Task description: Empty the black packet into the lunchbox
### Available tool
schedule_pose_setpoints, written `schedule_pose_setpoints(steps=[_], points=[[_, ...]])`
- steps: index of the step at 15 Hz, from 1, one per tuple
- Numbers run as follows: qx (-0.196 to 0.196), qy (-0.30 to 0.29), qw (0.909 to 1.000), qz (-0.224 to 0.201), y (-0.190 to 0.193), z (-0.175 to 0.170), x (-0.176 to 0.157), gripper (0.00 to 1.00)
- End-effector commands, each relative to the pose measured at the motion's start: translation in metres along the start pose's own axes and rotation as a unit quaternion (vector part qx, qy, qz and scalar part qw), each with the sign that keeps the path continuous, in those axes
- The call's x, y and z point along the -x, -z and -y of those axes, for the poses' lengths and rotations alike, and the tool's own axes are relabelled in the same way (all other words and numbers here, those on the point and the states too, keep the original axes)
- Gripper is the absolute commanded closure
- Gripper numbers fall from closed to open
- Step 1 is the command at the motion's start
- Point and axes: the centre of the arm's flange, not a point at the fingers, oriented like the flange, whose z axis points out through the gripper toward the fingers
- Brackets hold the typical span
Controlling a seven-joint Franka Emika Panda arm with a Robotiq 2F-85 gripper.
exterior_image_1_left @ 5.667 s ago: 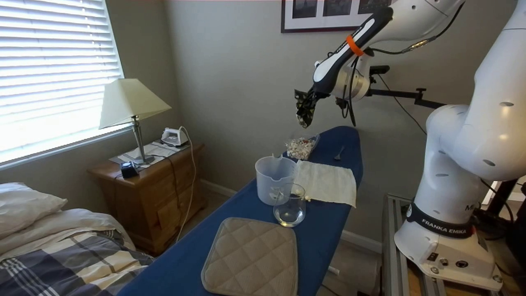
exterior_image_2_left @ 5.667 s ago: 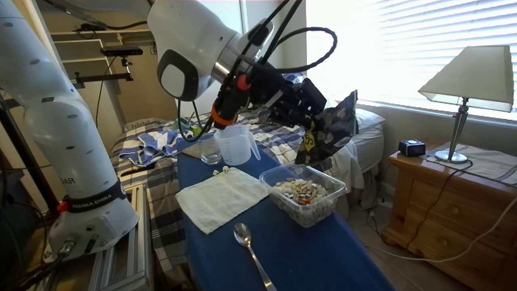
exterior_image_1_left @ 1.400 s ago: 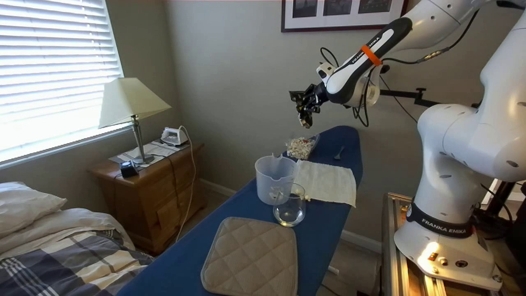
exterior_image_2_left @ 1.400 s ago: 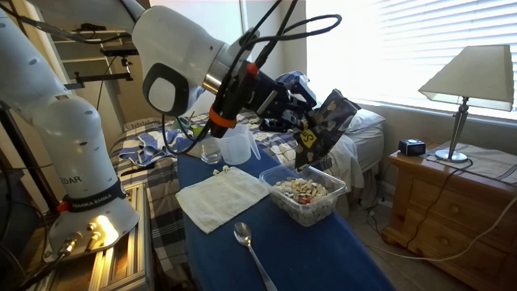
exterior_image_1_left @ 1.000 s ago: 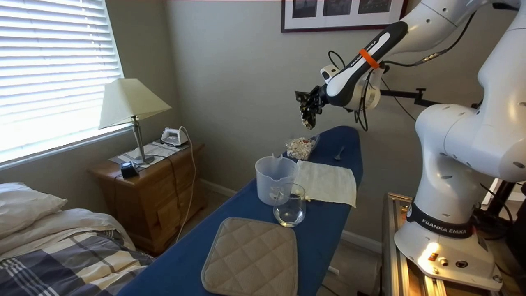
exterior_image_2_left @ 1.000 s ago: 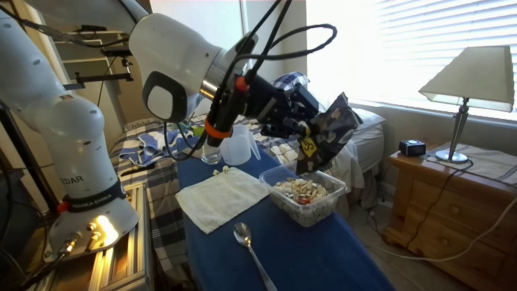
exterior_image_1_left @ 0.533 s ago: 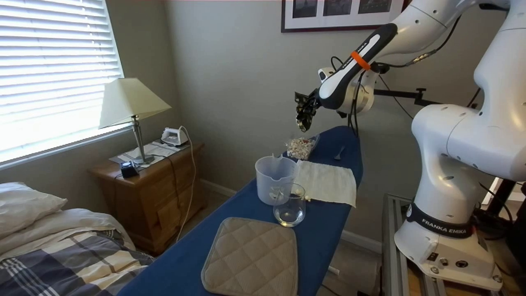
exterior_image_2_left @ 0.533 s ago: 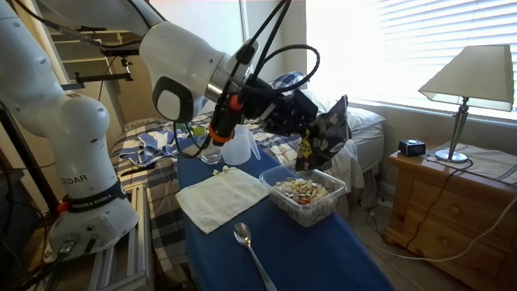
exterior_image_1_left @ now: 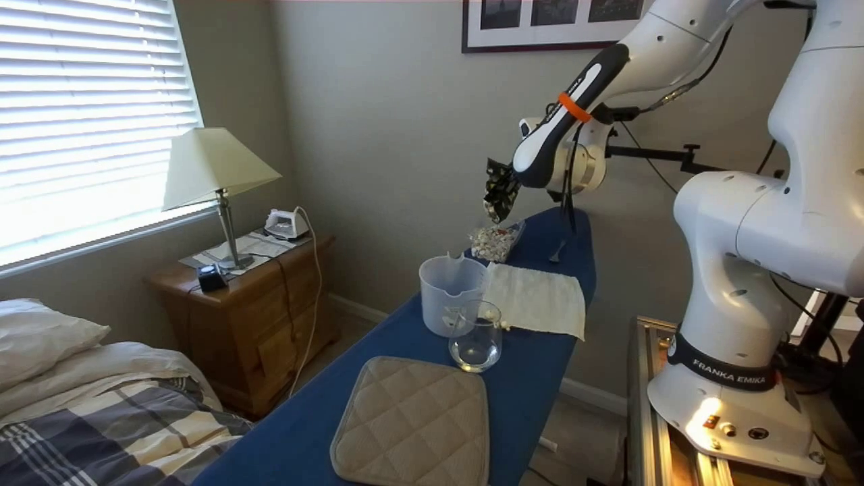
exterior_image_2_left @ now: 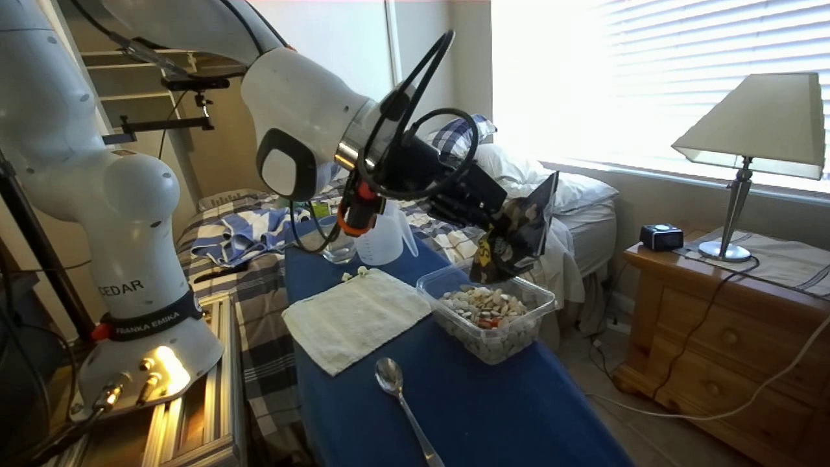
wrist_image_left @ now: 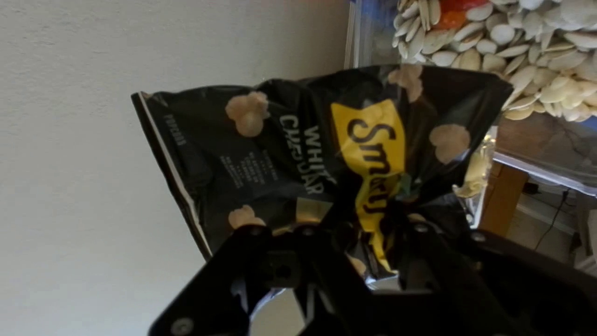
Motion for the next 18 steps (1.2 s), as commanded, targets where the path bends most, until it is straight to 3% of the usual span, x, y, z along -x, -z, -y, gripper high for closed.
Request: schedule_pose_setpoints(steps=[1, 4, 5, 6, 9, 13, 14, 15, 16, 17, 18], points=[[0.018, -0.032, 0.9989, 0.028, -0.013, 0.002, -0.006, 0.95], [0.020, -0.044, 0.9984, 0.031, -0.015, 0.002, -0.011, 0.95], [0.019, -0.052, 0.9978, 0.037, -0.016, 0.004, -0.012, 0.56], [0.020, -0.058, 0.9973, 0.039, -0.017, 0.004, -0.010, 0.83], [0.022, -0.050, 0.9974, 0.047, -0.019, 0.004, -0.011, 1.00], [0.018, -0.053, 0.9968, 0.057, -0.018, 0.008, -0.015, 0.97], [0.014, -0.039, 0.9985, 0.035, -0.019, 0.008, -0.018, 0.97], [0.019, -0.050, 0.9975, 0.048, -0.018, 0.010, -0.018, 0.73], [0.018, -0.049, 0.9977, 0.045, -0.018, 0.011, -0.020, 0.61], [0.018, -0.047, 0.9978, 0.043, -0.018, 0.012, -0.020, 0.65], [0.016, -0.047, 0.9979, 0.043, -0.017, 0.013, -0.022, 0.89]])
